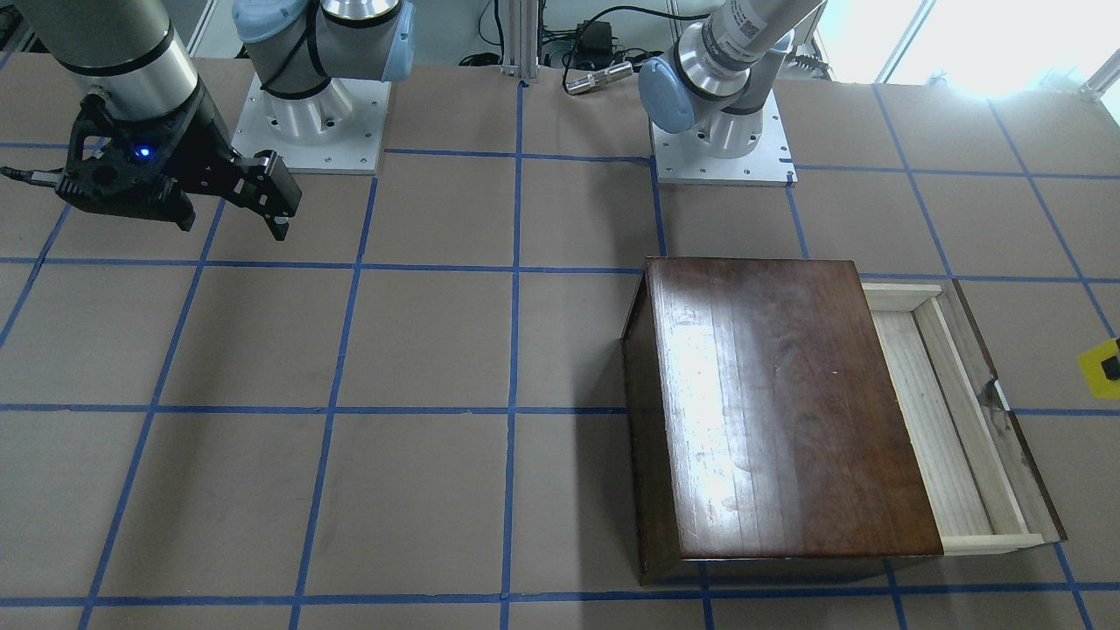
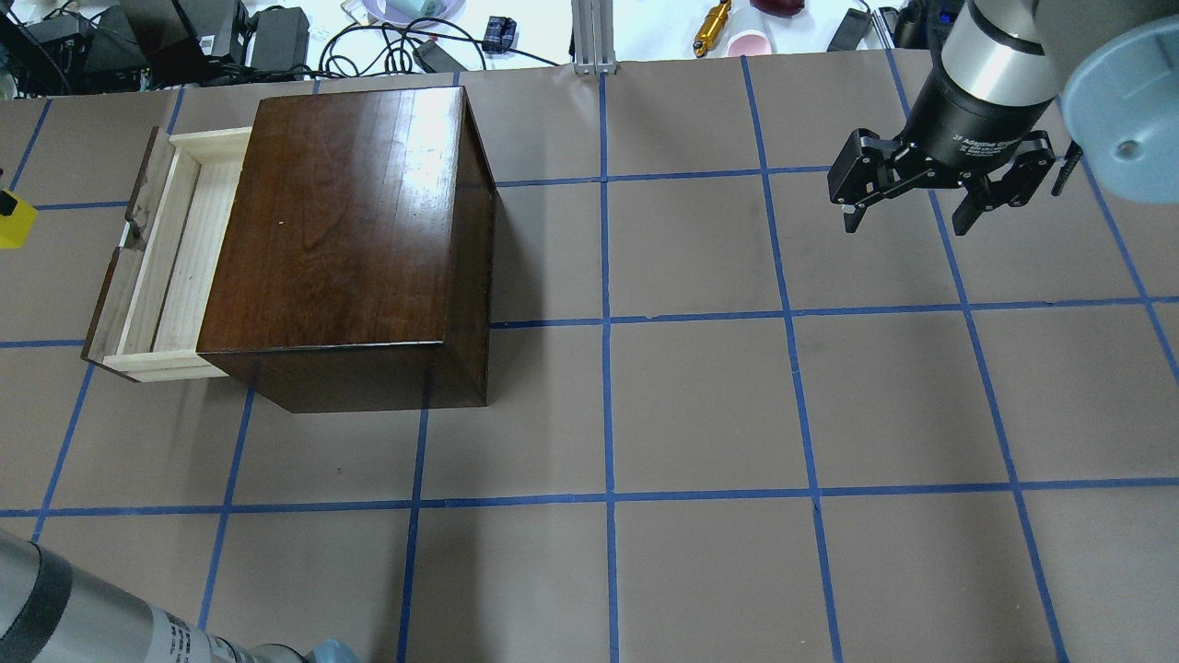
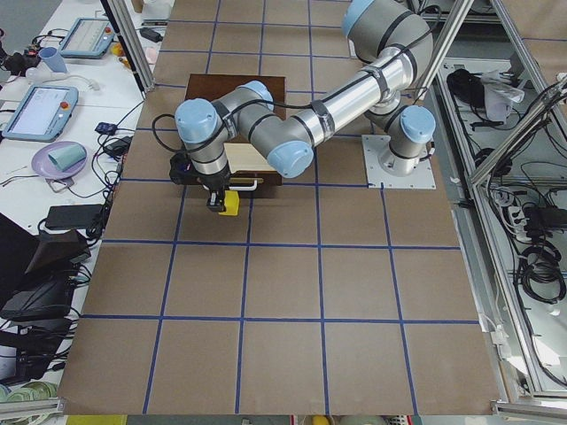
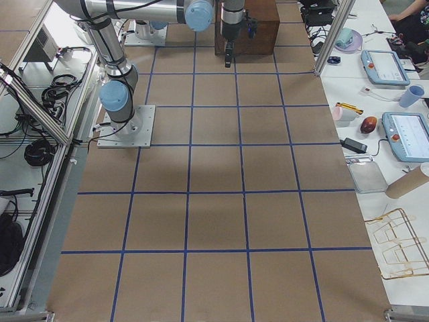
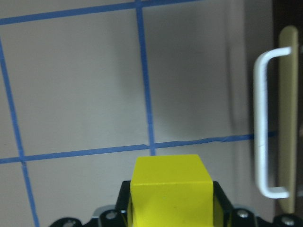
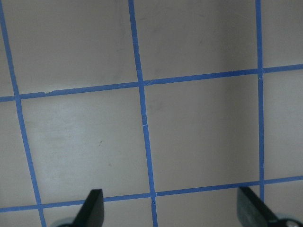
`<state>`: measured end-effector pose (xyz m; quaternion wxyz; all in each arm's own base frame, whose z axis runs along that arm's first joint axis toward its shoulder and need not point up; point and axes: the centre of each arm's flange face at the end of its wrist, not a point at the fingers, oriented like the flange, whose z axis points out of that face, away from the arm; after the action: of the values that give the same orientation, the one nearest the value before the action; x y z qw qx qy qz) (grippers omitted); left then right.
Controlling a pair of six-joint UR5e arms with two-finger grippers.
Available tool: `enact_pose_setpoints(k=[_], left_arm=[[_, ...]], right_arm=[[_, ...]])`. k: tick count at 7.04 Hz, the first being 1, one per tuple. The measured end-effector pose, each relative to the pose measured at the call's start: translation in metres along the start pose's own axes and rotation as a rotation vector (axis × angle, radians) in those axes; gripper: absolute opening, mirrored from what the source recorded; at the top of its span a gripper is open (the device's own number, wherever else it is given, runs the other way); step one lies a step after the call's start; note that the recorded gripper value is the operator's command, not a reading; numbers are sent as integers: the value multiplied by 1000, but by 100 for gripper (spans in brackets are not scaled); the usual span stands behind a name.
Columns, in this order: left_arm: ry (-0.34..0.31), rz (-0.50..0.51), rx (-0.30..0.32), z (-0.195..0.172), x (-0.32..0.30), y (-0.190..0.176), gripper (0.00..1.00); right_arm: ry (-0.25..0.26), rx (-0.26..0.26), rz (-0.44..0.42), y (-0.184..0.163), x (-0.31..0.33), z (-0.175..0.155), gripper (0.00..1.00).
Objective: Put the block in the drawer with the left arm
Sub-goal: 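Carry the yellow cube over the open drawer with the left gripper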
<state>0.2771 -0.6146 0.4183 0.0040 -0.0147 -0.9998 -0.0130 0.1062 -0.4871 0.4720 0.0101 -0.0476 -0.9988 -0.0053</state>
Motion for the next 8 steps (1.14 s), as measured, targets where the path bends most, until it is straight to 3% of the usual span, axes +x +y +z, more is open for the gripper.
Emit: enact_pose_setpoints(k=[4,8], left_arm=[[37,-96,-15,12,106,-18,23],[105,-98,-15,47,135,-21,23]], right_arm=[[0,0,0,0,0,0,100],[0,0,0,0,0,0,100]])
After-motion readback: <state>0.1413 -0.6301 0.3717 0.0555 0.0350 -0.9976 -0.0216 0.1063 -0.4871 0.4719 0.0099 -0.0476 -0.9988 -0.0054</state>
